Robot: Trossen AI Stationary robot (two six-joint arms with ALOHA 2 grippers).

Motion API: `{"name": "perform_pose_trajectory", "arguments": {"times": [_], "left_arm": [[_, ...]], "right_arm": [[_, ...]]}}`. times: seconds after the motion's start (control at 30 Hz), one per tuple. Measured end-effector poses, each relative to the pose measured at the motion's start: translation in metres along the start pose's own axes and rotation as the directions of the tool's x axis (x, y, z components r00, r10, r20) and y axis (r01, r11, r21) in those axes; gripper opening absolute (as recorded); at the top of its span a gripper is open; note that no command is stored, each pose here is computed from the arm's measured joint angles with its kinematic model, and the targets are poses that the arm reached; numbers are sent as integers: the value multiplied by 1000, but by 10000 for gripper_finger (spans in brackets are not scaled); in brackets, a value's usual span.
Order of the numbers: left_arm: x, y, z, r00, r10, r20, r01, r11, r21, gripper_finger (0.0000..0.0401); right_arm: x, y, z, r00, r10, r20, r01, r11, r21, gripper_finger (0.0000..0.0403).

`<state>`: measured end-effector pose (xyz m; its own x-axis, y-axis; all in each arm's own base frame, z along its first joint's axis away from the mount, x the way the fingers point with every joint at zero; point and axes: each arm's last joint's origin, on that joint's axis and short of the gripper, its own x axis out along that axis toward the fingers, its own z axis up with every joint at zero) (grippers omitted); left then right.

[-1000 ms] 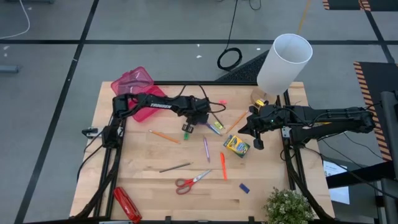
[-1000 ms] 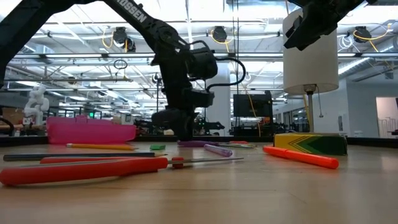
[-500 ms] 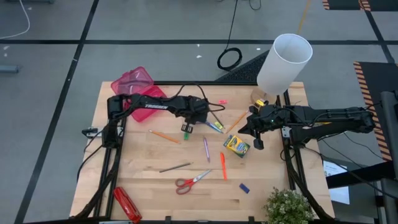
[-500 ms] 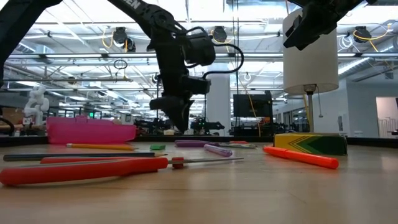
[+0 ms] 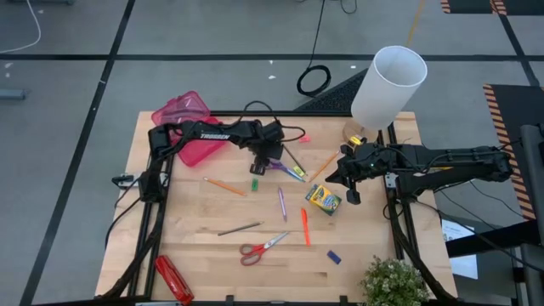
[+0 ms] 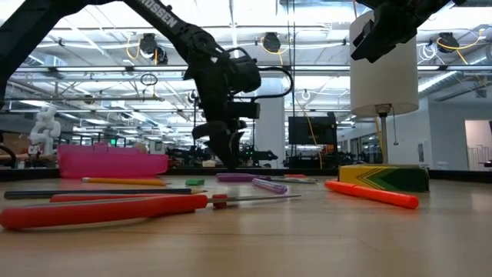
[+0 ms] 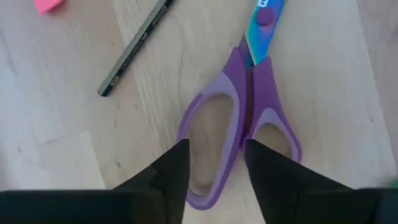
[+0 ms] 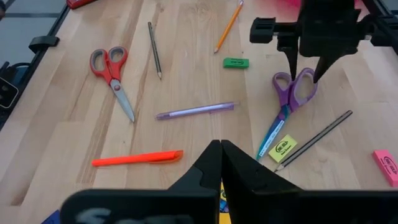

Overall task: Pack school essentials
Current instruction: Put the violet scissors into the pink supply box

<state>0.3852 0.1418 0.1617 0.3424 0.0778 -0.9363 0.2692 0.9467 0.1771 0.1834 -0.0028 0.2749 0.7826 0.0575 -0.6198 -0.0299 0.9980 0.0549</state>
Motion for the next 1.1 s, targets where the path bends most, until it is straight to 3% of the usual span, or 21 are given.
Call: {"name": "perform_pose_trajectory", "arguments": {"times": [0.27,0.93,1.1], "left_arm": [[12,-2,-4,999,-34,-18,34,999,-5,184],[24,-8,-2,997,-34,-65,34,999,7,87],[22,-11,0,997,-28,-72,29,1000,13,83]], "right_arm": [[0,0,0,1000,0,-1,0,1000,0,0],[0,0,-1,1000,0,-8,0,1000,1,0],[0,0,-1,1000,0,-8,0,1000,1,0]]}}
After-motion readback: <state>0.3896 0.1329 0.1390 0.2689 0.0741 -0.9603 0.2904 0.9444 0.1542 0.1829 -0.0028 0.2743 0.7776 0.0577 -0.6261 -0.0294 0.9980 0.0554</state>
